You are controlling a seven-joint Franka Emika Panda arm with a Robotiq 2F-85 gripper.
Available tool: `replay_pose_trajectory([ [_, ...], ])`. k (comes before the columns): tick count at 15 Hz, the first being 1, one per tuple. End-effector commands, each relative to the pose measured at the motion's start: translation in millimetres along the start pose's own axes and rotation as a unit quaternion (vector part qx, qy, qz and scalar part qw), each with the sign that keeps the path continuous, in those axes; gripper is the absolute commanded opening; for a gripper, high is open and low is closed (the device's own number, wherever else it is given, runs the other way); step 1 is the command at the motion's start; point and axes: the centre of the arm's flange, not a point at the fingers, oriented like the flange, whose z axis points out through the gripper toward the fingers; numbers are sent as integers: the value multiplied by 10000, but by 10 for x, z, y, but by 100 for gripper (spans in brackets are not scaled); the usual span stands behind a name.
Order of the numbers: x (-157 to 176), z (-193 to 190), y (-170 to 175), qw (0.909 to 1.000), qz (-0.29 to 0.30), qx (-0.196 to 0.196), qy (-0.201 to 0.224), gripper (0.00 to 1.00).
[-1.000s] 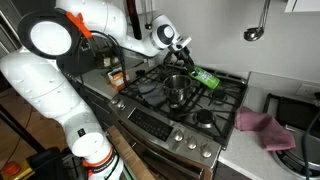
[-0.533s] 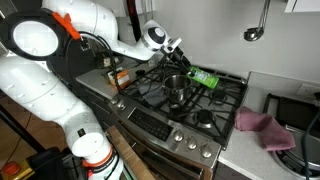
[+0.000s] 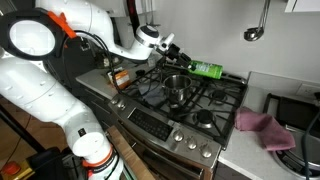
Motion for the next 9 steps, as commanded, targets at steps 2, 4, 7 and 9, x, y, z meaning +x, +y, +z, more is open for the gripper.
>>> replay_pose_trajectory([
  [2, -132, -112, -98, 9976, -327, -123, 594, 45],
  [4, -159, -152, -142, 9947, -519, -229, 856, 45],
  [7, -186, -173, -173, 9887, -726, -475, 1224, 45],
  [9, -196, -176, -198, 9847, -774, -622, 1434, 45],
])
